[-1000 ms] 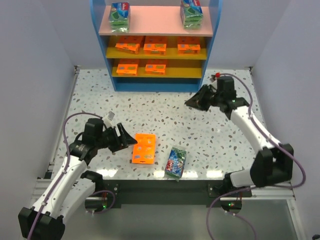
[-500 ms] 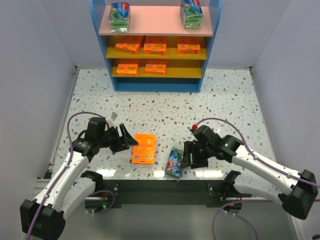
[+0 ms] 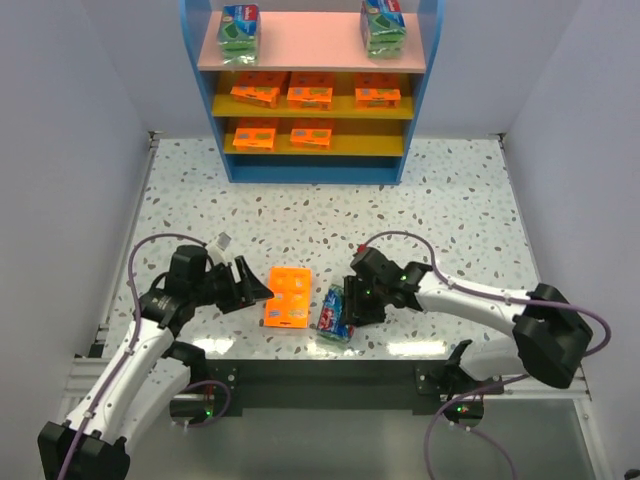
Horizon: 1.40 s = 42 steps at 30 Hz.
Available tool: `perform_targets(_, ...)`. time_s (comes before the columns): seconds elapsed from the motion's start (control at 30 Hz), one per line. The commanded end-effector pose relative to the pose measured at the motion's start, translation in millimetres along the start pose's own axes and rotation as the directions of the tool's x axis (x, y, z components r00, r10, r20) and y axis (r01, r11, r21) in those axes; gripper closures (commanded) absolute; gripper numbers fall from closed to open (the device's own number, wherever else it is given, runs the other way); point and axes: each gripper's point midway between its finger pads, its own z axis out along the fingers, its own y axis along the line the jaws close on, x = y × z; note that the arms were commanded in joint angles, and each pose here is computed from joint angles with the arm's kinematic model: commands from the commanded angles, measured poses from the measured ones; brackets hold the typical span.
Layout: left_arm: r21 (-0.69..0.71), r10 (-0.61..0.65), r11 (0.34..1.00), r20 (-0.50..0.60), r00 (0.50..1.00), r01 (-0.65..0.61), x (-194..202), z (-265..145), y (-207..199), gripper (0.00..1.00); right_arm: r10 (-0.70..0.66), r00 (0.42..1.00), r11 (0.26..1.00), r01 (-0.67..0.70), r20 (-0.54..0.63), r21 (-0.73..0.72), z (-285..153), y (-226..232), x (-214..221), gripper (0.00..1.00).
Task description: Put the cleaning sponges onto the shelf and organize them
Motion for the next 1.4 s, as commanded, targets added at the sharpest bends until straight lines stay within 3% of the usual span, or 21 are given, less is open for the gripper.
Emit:
perform_targets(0.0, -0.011, -0.004, 1.0, 0.017, 1.0, 0.004, -2, -5, 0, 0.29, -0.15, 0.979, 0.986, 0.139, 0.137, 0.089, 8, 3, -55, 0.51)
perform_targets(0.17, -0.022, -0.003, 1.0, 0.023, 1.0, 0.004, -1, -8, 1, 0.29, -0.281, 0.953, 0.933, 0.243, 0.115, 0.266, 8, -25, -129, 0.49)
perform_targets(0.3, -0.022, -0.014, 1.0, 0.024, 1.0, 0.014, 0, -7, 2, 0.29, -0.431, 0.896, 0.863, 0.373, 0.112, 0.341, -2, -11, -205, 0.43)
perform_targets(0.43, -0.017, -0.033, 0.999, 0.027, 0.999, 0.033, 0, -6, 2, 0.29, -0.434, 0.895, 0.854, 0.372, 0.104, 0.365, 0, -6, -250, 0.38)
perform_targets(0.53, -0.012, -0.036, 0.999, 0.034, 0.999, 0.037, -2, -6, 0, 0.3, -0.385, 0.904, 0.87, 0.288, 0.187, 0.401, -24, -2, -272, 0.35)
perform_targets(0.67, 0.001, -0.036, 0.999, 0.061, 0.997, 0.036, -10, -12, -9, 0.3, -0.277, 0.91, 0.937, 0.186, 0.307, 0.294, -72, 13, -244, 0.32)
perform_targets(0.7, 0.002, -0.038, 0.999, 0.064, 0.997, 0.038, -11, -12, -10, 0.3, -0.201, 0.941, 0.956, 0.129, 0.271, 0.264, -62, 2, -217, 0.31)
perform_targets(0.73, 0.003, -0.042, 0.999, 0.067, 0.997, 0.042, -11, -13, -11, 0.3, -0.165, 0.948, 0.972, 0.111, 0.271, 0.206, -67, 5, -201, 0.31)
perform_targets(0.77, 0.005, -0.047, 0.999, 0.066, 0.997, 0.047, -12, -12, -11, 0.3, -0.132, 0.945, 0.991, 0.123, 0.298, 0.049, -84, 29, -185, 0.31)
perform_targets(0.9, 0.007, -0.053, 0.999, 0.051, 0.997, 0.053, -11, -9, -11, 0.3, 0.06, 0.988, 0.991, -0.042, 0.141, -0.13, -67, 21, -93, 0.34)
perform_targets(0.97, 0.005, -0.05, 0.999, 0.038, 0.998, 0.05, -9, -7, -9, 0.3, 0.122, 0.982, 0.96, -0.081, 0.142, -0.269, -68, 38, -82, 0.35)
perform_targets(1.0, 0.002, -0.046, 0.999, 0.029, 0.999, 0.046, -9, -5, -8, 0.3, 0.221, 0.973, 0.924, -0.184, 0.074, -0.334, -64, 37, -59, 0.34)
perform_targets(1.03, 0.003, -0.047, 0.999, 0.025, 0.999, 0.047, -9, -3, -8, 0.3, 0.249, 0.963, 0.884, -0.182, 0.103, -0.43, -69, 51, -66, 0.32)
perform_targets(1.1, -0.005, -0.05, 0.999, 0.004, 0.999, 0.05, -6, 1, -5, 0.3, 0.369, 0.928, 0.832, -0.305, 0.053, -0.463, -61, 46, -57, 0.25)
perform_targets(1.2, 0.005, -0.056, 0.998, -0.006, 0.998, 0.056, -6, 4, -5, 0.3, 0.46, 0.886, 0.793, -0.378, 0.061, -0.478, -55, 45, -64, 0.16)
perform_targets(1.27, 0.011, -0.06, 0.998, -0.007, 0.998, 0.06, -6, 6, -6, 0.3, 0.513, 0.855, 0.749, -0.405, 0.073, -0.524, -55, 50, -75, 0.14)
perform_targets(1.37, 0.014, -0.061, 0.998, -0.004, 0.998, 0.061, -6, 5, -6, 0.3, 0.651, 0.758, 0.634, -0.509, 0.045, -0.582, -51, 49, -90, 0.15)
